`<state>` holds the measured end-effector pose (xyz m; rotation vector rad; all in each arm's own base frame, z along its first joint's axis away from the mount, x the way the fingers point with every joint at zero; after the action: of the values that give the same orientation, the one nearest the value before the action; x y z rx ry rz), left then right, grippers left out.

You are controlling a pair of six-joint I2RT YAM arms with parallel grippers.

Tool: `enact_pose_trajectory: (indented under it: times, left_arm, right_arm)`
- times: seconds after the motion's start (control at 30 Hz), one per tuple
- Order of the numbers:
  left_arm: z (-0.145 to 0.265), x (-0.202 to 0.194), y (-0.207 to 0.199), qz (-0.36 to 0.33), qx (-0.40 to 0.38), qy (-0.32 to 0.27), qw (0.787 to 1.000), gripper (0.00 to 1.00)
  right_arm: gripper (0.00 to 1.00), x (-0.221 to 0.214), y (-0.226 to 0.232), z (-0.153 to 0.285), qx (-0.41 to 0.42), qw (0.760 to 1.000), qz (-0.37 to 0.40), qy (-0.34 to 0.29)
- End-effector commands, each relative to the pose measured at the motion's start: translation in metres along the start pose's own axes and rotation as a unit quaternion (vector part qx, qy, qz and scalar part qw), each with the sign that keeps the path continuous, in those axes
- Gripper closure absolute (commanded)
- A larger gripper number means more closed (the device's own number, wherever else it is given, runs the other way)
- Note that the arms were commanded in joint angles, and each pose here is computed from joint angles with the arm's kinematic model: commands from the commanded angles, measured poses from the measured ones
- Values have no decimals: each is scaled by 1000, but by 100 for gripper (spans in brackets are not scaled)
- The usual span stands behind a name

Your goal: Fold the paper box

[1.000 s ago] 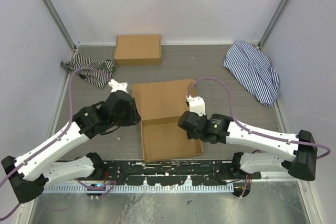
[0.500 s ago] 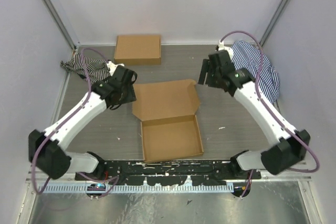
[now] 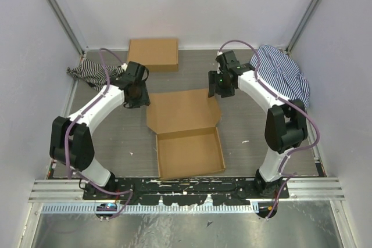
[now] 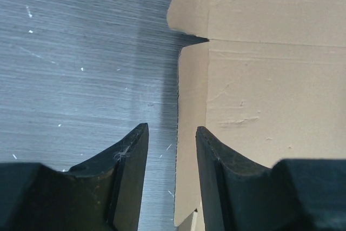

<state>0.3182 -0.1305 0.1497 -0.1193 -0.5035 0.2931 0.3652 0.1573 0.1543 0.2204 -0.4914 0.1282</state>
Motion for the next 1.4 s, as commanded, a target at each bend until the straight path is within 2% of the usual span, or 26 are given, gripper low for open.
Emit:
enact_pose_trajectory:
  times: [0.0, 0.2, 0.27, 0.4, 0.6, 0.7, 0.83, 1.03, 1.13, 1.23, 1.37]
  left_arm:
    - [-8, 5, -9, -15, -20, 12, 1000, 53]
    - [-12, 0, -6, -17, -18, 16, 1000, 54]
    - [-11, 1, -5, -17, -18, 14, 1000, 54]
    - [-7, 4, -3, -18, -16, 9, 1000, 54]
    - [3, 10, 1, -16, -17, -6, 1000, 54]
    - [13, 15, 2, -12, -23, -19, 999, 54]
    - [33, 25, 0, -8, -39, -48, 998, 54]
    - [74, 39, -7, 3, -98, -118, 988, 54]
    - [100, 41, -8, 9, -141, -162, 977, 54]
    - [122, 40, -8, 10, -181, -198, 963, 54]
    - [130, 35, -5, 4, -211, -234, 949, 52]
  right_arm:
    - [37, 23, 10, 5, 34, 998, 25, -36]
    - [42, 15, 10, -12, 43, 999, 27, -12]
    - [51, 16, 14, -17, 56, 998, 27, -5]
    - [76, 20, 17, -24, 64, 998, 20, -2]
    - [91, 34, 12, -16, 34, 999, 16, -34]
    - [98, 44, 11, -2, 27, 997, 17, -75]
    - [99, 60, 15, 42, 39, 981, 18, -189]
    - [99, 69, 8, 100, 28, 944, 4, -328]
    - [99, 68, 6, 125, 33, 918, 5, -396]
    - [99, 55, 2, 139, 40, 891, 11, -451]
    - [99, 27, 2, 135, 67, 867, 36, -493]
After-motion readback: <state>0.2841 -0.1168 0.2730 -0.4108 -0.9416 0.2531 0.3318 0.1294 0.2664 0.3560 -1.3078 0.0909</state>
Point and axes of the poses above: each gripper's point midway between its finger pads, its own z axis back along the fingers, its own y axis along the line the jaws close on, x = y × z, the point moved 4 cm from there along z, back along the fingers, and after that the axes turned 4 degrees about z, right-handed, at the moved point
